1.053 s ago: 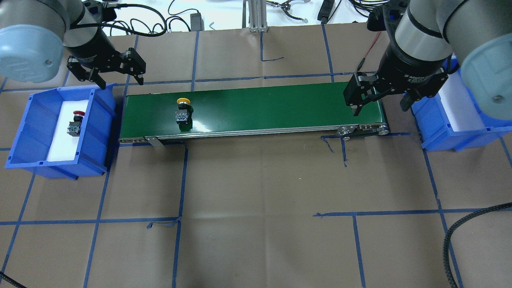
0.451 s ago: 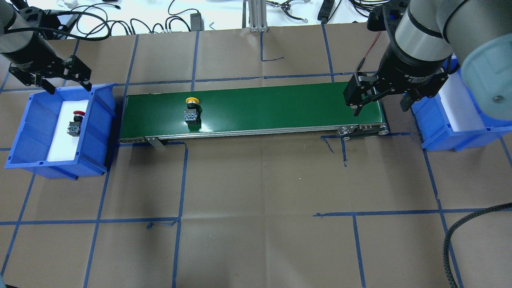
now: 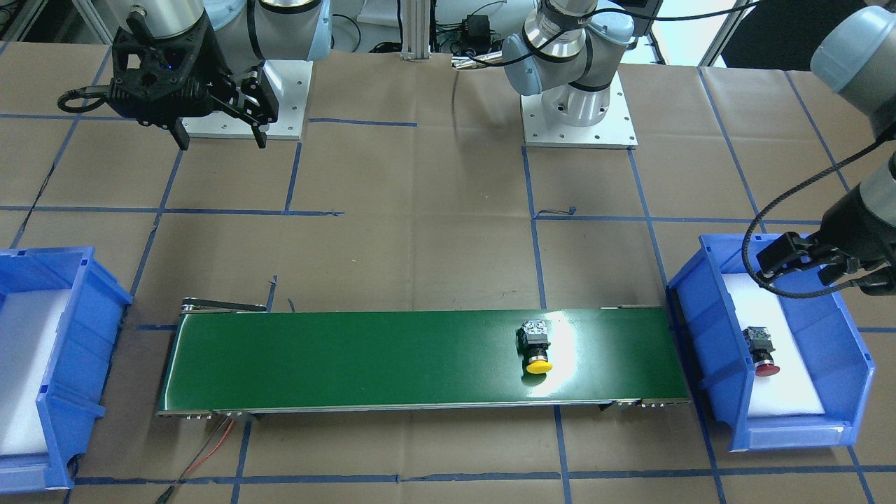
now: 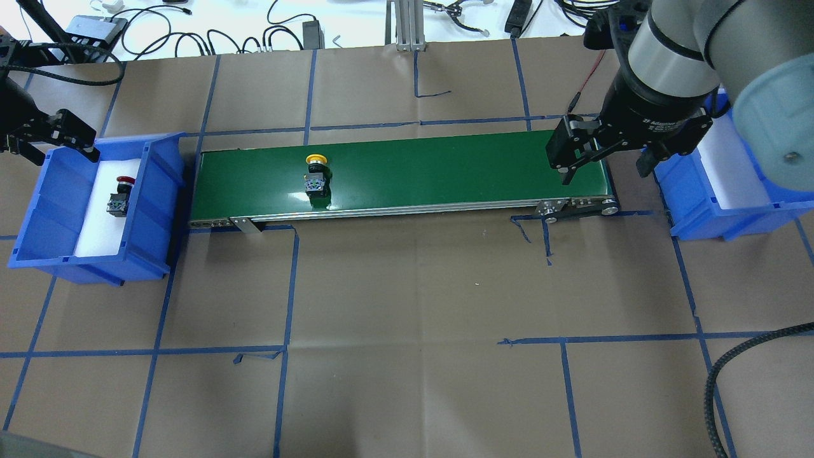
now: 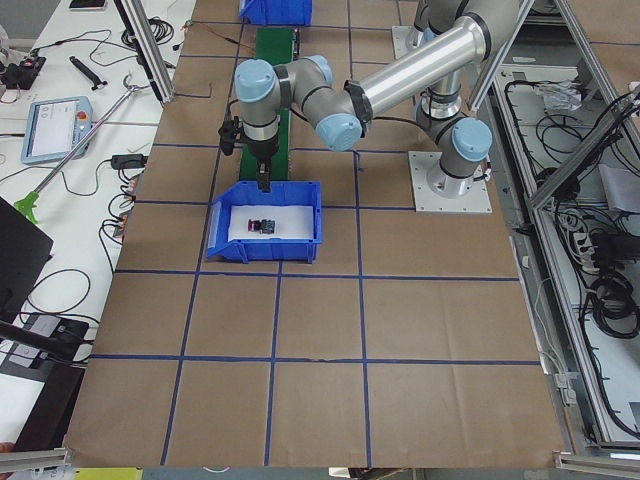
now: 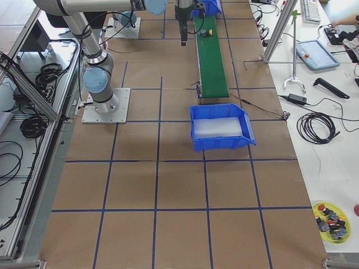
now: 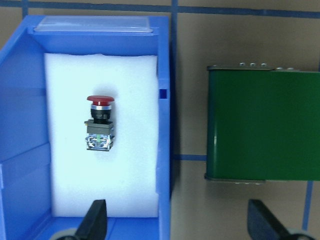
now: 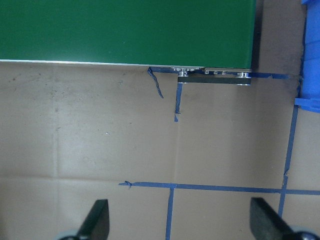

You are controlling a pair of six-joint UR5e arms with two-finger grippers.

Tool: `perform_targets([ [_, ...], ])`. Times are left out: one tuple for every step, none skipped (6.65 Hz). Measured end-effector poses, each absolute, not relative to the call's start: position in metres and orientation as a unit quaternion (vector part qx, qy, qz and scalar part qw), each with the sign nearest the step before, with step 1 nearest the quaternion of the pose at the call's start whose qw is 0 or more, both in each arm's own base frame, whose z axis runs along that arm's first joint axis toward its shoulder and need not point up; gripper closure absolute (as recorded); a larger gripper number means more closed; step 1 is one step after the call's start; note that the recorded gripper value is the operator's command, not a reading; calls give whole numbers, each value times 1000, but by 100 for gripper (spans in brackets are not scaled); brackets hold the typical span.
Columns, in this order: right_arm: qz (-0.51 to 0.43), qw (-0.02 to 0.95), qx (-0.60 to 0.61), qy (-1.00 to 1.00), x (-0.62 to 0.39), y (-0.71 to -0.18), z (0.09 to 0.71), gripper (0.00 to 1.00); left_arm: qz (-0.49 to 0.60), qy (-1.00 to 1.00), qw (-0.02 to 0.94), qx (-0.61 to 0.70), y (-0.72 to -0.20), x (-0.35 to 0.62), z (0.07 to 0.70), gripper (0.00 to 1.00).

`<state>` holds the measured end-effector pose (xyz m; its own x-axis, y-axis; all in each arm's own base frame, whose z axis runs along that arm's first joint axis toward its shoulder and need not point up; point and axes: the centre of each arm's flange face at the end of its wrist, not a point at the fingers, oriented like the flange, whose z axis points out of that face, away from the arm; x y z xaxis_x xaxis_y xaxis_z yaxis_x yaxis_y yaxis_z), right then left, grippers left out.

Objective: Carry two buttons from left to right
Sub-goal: 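Move the left gripper back over the bin to the red button, then grasp the red-capped button with the left gripper and lift it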

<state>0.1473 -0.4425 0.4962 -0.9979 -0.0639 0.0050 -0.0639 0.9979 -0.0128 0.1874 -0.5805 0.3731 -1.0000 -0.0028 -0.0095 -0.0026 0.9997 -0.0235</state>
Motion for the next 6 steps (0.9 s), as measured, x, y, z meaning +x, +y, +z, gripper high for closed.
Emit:
perform_targets([
  [6, 2, 32, -999, 147, -443, 496, 0, -12, 1000, 5, 6, -583, 196, 358, 0],
  [6, 2, 32, -999, 147, -443, 496, 0, -12, 1000, 4, 12, -588, 202, 339, 0],
  [6, 2, 32, -999, 147, -443, 496, 0, -10, 1000, 2, 15, -594, 209, 319, 0],
  [6, 2, 32, -999, 147, -443, 496, 0, -6, 1000, -1, 17, -598, 216, 300, 0],
  [6, 2, 32, -999, 147, -443, 496, 0, -4, 1000, -4, 18, -600, 218, 284, 0],
  [6, 2, 32, -999, 147, -443, 496, 0, -6, 1000, -3, 19, -600, 218, 267, 0],
])
